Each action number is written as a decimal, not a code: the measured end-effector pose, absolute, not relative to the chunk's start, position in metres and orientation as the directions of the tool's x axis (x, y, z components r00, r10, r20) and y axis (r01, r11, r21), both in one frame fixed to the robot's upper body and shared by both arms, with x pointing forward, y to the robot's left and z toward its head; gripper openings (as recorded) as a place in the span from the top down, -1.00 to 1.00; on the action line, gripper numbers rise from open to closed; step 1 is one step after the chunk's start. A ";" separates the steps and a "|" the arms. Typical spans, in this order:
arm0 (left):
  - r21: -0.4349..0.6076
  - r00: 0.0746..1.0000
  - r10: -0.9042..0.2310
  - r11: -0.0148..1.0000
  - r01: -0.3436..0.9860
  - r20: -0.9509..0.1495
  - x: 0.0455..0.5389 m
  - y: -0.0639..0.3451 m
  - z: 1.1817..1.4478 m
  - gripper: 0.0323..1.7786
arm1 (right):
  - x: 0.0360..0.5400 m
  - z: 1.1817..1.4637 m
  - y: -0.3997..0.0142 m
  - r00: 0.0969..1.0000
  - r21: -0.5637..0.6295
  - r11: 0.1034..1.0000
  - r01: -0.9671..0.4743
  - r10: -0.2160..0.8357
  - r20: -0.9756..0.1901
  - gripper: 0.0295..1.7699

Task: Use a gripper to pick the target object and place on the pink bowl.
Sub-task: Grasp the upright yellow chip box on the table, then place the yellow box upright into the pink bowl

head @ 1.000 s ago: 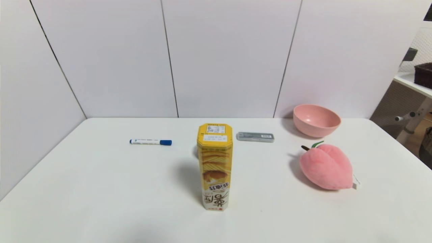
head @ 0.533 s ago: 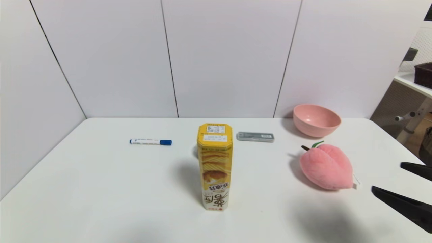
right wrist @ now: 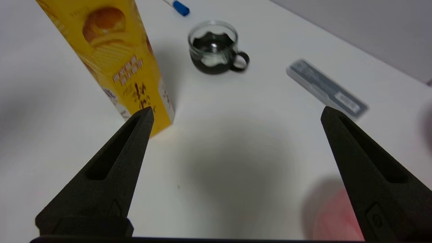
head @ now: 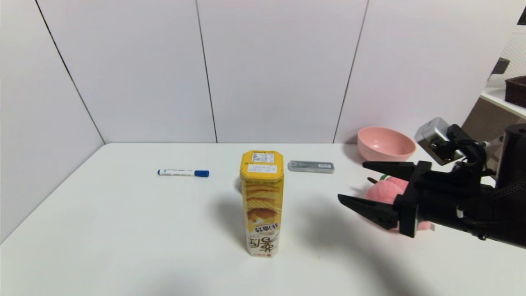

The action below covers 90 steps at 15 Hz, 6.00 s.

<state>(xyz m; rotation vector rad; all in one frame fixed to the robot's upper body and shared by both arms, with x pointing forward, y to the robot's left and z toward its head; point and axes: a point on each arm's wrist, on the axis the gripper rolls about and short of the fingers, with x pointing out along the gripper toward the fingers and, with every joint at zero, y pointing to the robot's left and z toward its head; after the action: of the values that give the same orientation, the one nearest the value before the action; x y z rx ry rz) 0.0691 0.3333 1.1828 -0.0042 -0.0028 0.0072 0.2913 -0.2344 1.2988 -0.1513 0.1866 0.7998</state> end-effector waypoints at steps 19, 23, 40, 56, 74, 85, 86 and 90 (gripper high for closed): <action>-0.005 1.000 0.007 1.000 -0.007 0.003 0.069 0.333 1.183 -0.90 | 0.310 1.300 -0.164 0.358 -0.008 0.362 -0.932 0.925 0.126 -0.93; -0.005 1.000 0.007 1.000 -0.007 0.003 0.069 0.333 1.183 -0.90 | 0.306 1.292 -0.150 0.315 0.003 0.316 -0.949 0.944 0.100 -0.93; -0.005 1.000 0.007 1.000 -0.007 0.003 0.069 0.333 1.183 -0.90 | 0.352 1.246 -0.100 0.295 0.031 0.294 -0.955 0.955 0.029 -0.93; -0.004 1.000 0.007 1.000 -0.007 0.003 0.069 0.333 1.183 -0.90 | 0.362 1.257 -0.104 0.330 -0.004 0.331 -0.944 0.941 0.070 0.10; -0.004 1.000 0.007 1.000 -0.007 0.003 0.069 0.333 1.183 -0.90 | 0.483 1.365 -0.317 0.820 -0.066 0.834 -0.548 0.551 0.158 0.10; -0.004 1.000 0.007 1.000 -0.007 0.003 0.069 0.333 1.183 -0.90 | 0.507 1.344 -0.388 0.911 -0.083 0.912 -0.401 0.407 0.071 0.10; -0.004 1.000 0.008 1.000 -0.008 0.003 0.069 0.333 1.183 -0.90 | 0.506 1.342 -0.395 0.917 -0.083 0.918 -0.387 0.393 0.066 0.10; -0.004 1.000 0.008 1.000 -0.008 0.003 0.069 0.333 1.183 -0.90 | 0.506 1.325 -0.416 0.937 -0.078 0.935 -0.345 0.348 0.027 0.10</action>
<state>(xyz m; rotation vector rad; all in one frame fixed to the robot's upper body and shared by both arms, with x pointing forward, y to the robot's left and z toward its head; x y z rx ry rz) 0.0691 0.3333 1.1828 -0.0042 -0.0028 0.0077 0.5062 -0.4159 1.3253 -0.0729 -0.0406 0.3541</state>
